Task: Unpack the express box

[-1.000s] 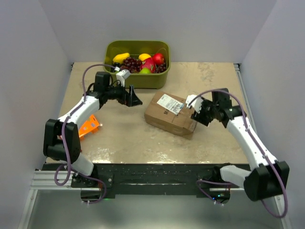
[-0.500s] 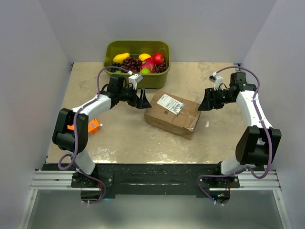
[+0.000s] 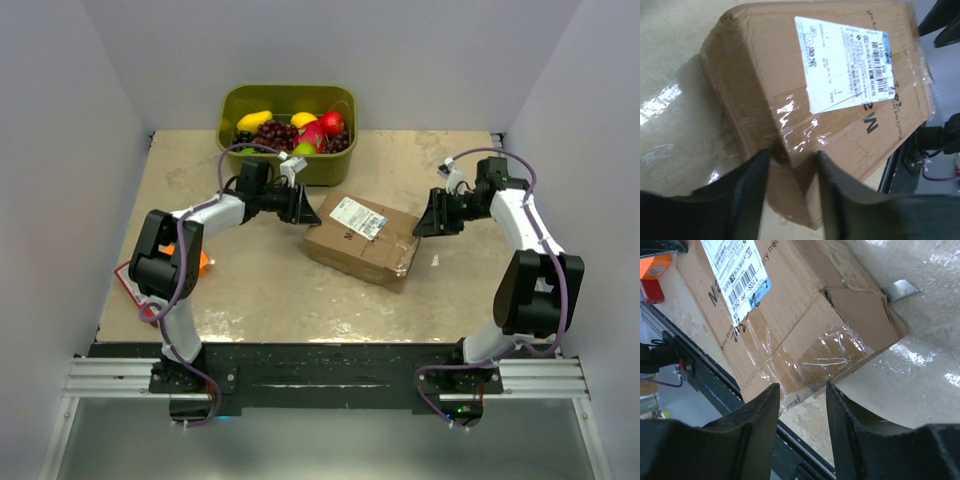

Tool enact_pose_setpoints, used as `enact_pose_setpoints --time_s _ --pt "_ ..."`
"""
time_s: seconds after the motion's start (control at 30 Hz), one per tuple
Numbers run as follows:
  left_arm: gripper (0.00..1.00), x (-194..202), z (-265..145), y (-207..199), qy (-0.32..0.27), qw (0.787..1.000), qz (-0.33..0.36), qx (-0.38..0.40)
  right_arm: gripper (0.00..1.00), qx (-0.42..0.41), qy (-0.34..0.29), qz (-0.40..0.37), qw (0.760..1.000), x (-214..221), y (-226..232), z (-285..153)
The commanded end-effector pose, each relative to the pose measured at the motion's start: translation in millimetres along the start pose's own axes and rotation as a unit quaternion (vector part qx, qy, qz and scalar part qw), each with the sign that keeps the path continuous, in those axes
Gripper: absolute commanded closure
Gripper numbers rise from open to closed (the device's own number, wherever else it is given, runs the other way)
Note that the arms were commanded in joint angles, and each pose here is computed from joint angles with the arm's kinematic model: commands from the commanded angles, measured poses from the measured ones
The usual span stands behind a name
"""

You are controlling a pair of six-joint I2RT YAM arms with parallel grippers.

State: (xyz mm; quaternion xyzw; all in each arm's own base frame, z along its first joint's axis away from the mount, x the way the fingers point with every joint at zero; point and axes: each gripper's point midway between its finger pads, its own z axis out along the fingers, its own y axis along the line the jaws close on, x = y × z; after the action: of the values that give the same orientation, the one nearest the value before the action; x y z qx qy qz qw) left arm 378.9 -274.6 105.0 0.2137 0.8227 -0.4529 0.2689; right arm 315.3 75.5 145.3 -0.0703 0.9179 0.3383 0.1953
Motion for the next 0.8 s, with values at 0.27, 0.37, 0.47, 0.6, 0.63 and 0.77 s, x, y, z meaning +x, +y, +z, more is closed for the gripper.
enact_pose_setpoints --time_s 0.27,0.37,0.47,0.6,0.63,0.77 --pt "1.00 -29.2 -3.7 -37.9 -0.024 0.994 0.053 0.087 0.95 -0.051 0.026 -0.070 0.996 -1.2 41.1 46.1" --pt "1.00 -38.3 -20.2 -52.7 -0.034 0.992 0.078 0.092 1.00 -0.078 0.038 -0.123 0.989 -13.5 69.7 62.0" --pt "1.00 -43.4 -44.8 -62.7 -0.046 0.991 0.091 0.087 1.00 -0.099 0.045 -0.165 0.980 -28.8 91.5 76.5" --pt "1.00 -31.7 -80.7 -59.3 -0.053 0.992 0.103 0.058 1.00 -0.119 0.058 -0.205 0.970 -43.2 118.0 99.5" --pt "1.00 -32.4 -91.0 -64.4 -0.060 0.990 0.116 0.050 1.00 -0.120 0.063 -0.202 0.970 -44.1 119.1 102.4" --pt "1.00 -18.4 -110.5 -58.2 -0.063 0.990 0.127 0.021 1.00 -0.096 0.061 -0.182 0.977 -42.6 106.7 92.3"
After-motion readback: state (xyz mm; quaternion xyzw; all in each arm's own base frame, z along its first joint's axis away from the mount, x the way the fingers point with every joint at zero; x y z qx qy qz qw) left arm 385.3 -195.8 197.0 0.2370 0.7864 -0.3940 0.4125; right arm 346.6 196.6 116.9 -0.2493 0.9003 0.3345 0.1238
